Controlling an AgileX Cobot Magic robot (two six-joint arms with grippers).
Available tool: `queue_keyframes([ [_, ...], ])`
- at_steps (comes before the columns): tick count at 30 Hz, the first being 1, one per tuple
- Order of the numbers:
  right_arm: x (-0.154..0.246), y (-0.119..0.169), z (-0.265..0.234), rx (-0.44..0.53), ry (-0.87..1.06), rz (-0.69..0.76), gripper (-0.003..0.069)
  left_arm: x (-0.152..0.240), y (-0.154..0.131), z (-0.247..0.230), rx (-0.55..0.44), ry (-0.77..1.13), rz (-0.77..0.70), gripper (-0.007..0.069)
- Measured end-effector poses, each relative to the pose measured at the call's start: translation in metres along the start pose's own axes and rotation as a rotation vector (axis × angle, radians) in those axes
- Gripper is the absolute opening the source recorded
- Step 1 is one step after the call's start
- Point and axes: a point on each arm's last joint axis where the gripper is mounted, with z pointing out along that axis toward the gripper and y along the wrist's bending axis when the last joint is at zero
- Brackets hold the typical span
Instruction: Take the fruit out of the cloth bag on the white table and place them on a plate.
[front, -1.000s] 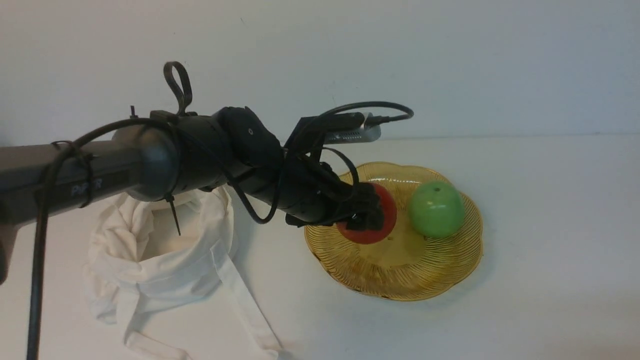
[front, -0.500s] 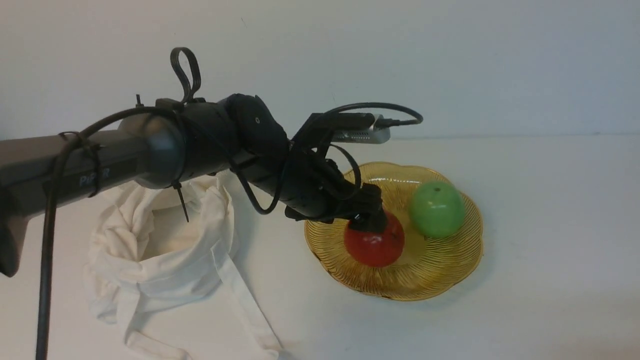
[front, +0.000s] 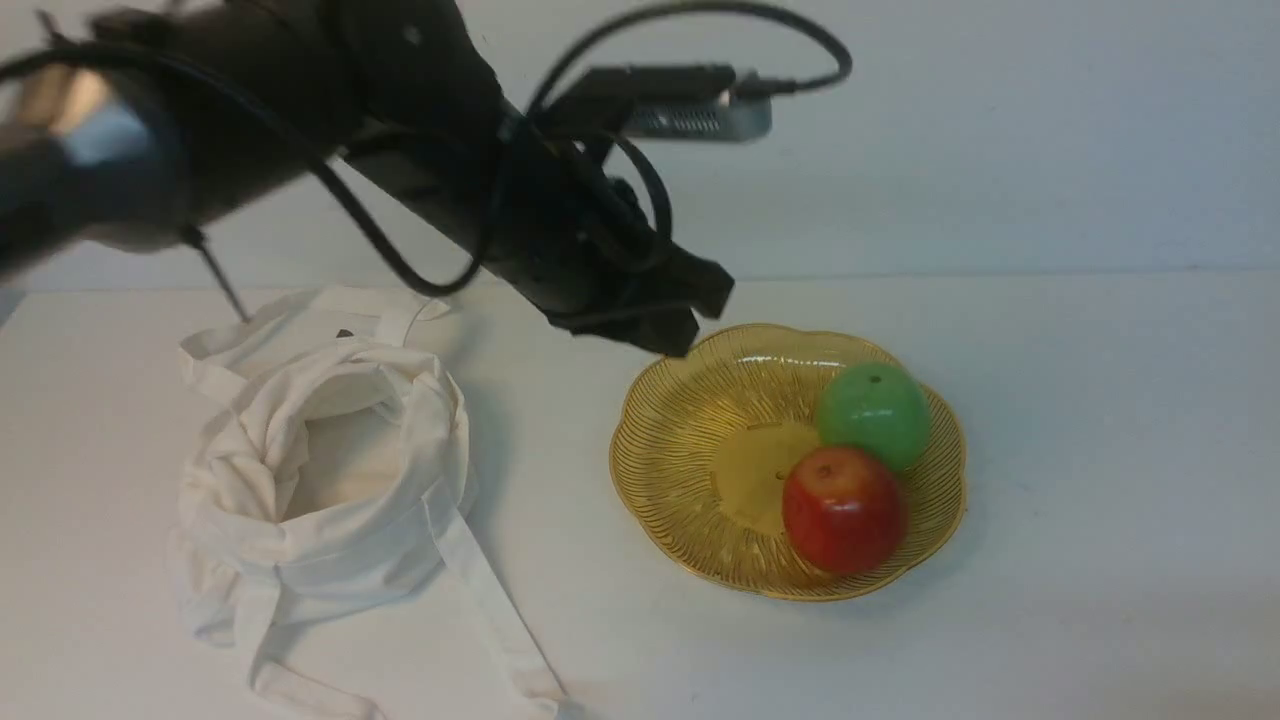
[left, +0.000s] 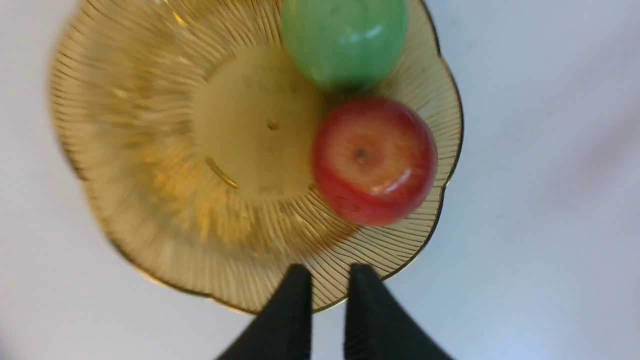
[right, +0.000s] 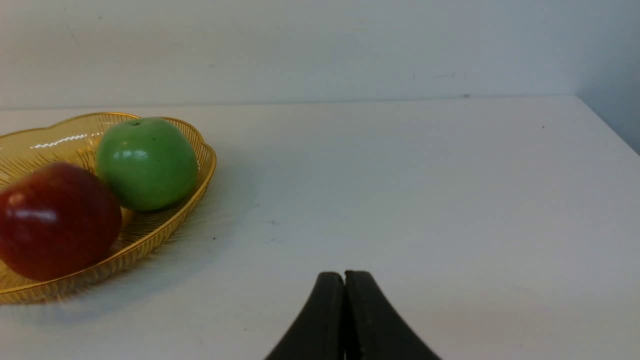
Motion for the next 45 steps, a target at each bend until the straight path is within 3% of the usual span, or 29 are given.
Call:
queue_keyframes([
  [8,0.000,0.000,0.000,0.000,0.000,0.000,-0.0015,0.026,-0.037,-0.126,-0.051,-0.247,0.067,-0.0008],
  [16,0.000,0.000,0.000,0.000,0.000,0.000,-0.0015,0.083,-0.057,-0.188,-0.043,-0.307,0.112,-0.0008],
  [22,0.000,0.000,0.000,0.000,0.000,0.000,-0.0015,0.104,-0.065,-0.220,-0.075,-0.363,0.154,-0.0008],
  [35,0.000,0.000,0.000,0.000,0.000,0.000,-0.0015,0.142,-0.049,-0.260,-0.368,-0.482,0.083,-0.0008],
  [41,0.000,0.000,0.000,0.000,0.000,0.000,-0.0015,0.176,-0.037,-0.245,-0.446,-0.559,0.116,-0.0008],
  [45,0.000,0.000,0.000,0.000,0.000,0.000,-0.0015,0.230,-0.023,-0.210,-0.485,-0.678,0.102,-0.0008],
])
